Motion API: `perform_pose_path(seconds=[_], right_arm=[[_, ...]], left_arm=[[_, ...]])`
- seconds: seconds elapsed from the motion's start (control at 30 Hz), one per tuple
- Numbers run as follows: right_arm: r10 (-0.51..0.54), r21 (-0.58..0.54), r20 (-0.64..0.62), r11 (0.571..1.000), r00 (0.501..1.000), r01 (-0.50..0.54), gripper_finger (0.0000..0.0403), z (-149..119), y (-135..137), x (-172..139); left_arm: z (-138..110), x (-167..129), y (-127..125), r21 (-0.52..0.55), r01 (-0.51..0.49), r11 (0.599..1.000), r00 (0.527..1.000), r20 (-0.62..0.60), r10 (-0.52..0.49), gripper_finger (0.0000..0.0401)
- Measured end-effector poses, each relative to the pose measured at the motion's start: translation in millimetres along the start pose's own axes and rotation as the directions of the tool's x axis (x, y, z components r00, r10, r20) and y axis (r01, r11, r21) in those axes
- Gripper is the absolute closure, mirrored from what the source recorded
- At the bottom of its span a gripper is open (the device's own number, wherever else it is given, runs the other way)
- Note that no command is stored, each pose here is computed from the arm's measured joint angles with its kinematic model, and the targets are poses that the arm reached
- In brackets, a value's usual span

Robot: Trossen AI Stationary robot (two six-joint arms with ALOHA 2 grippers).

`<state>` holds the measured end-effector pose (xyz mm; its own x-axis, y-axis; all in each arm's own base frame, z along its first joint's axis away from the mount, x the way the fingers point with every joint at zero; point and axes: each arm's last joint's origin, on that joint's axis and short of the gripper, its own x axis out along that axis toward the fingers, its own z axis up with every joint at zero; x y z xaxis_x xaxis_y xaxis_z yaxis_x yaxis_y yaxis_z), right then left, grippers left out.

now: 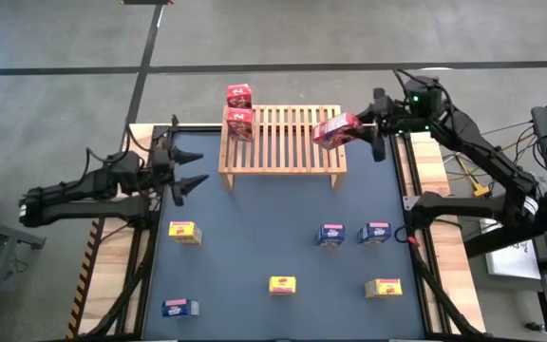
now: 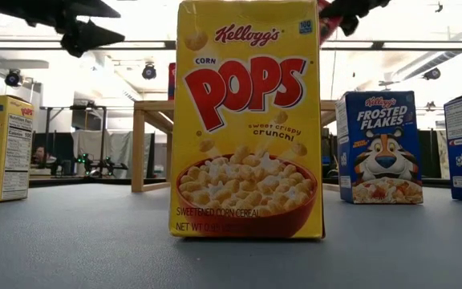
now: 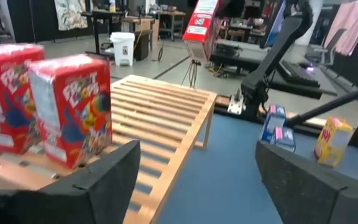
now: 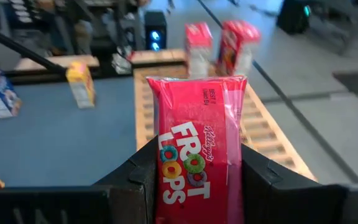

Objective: Stack cereal on shelf
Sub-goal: Put the red cereal box aligned with the other red cereal boxes on the shelf

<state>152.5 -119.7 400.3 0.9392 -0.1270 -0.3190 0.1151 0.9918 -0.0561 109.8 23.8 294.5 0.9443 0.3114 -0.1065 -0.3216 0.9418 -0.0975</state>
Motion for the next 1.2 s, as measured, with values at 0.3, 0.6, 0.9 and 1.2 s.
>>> perform_pose_path(seconds=[0.3, 0.6, 0.9, 1.2], right_arm=[[0.151, -0.062, 0.049, 0.987, 0.987, -0.148, 0.0271, 10, 12, 51], [0.233, -0.065, 0.002, 0.970, 0.973, -0.232, 0.0271, 17, 19, 109], [0.263, -0.087, -0.053, 0.960, 0.963, -0.267, 0.0271, 24, 27, 159], [0.301, -0.080, -0.089, 0.948, 0.949, -0.308, 0.0271, 19, 36, 182]], left_arm=[[11, 15, -3, -0.007, -0.003, 1.000, 1.000, -0.029, 0.003, 0.0085], [28, 41, -9, -0.004, -0.008, 1.000, 0.998, -0.069, 0.008, 0.0085], [37, 83, -16, 0.036, -0.012, 0.999, 0.989, -0.144, 0.017, 0.0085], [51, 113, -23, 0.062, 0.041, 0.997, 0.979, -0.203, -0.027, 0.0082]])
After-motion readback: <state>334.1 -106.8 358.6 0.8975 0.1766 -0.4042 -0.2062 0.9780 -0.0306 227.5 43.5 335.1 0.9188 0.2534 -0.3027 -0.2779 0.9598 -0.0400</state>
